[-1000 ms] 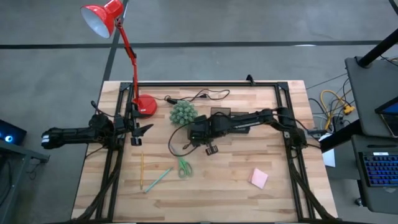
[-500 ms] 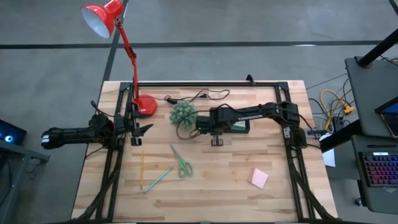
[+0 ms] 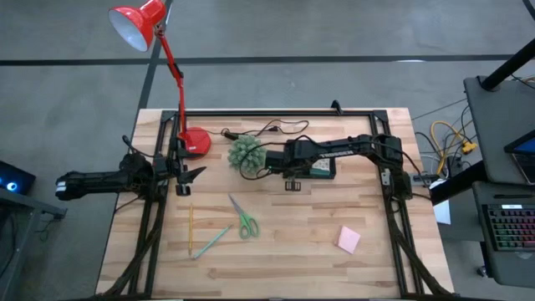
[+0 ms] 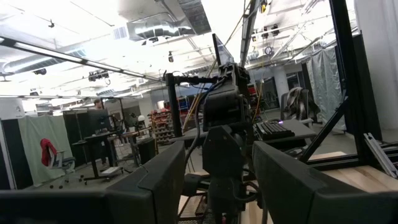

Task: Pick and place office supplies into organizer
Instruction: Put the pink eraser into the black desk organizer

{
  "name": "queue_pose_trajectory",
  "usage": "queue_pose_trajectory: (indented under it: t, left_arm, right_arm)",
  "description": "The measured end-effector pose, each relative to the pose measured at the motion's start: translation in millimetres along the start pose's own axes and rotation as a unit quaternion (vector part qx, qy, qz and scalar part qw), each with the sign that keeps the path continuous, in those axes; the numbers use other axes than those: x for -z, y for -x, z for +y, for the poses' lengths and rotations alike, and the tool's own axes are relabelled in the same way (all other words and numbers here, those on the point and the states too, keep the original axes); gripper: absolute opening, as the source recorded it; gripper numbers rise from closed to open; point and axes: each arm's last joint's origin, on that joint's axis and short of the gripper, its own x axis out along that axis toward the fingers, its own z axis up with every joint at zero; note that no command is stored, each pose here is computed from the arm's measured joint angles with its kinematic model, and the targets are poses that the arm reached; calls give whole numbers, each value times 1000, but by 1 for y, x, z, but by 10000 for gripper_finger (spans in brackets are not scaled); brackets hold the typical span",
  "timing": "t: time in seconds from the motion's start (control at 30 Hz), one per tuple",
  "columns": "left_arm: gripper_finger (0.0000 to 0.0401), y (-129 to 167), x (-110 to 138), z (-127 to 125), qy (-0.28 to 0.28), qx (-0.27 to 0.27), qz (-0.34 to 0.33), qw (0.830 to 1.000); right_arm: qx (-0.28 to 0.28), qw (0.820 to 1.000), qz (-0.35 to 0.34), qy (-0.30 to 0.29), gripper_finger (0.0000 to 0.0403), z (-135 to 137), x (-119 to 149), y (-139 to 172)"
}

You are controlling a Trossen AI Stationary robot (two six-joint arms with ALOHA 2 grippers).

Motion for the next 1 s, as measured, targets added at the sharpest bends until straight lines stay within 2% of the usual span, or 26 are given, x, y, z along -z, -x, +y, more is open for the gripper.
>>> queue_pose_trajectory:
  t: [0.2, 1.0]
  left_arm:
    - [176, 0, 0, 0, 0, 0, 0, 1000]
    - [176, 0, 0, 0, 0, 0, 0, 1000]
  right_arm:
    - [-1, 1000, 21, 1, 74, -1, 4, -1]
    - [24, 999, 19, -25, 216, -2, 4, -1]
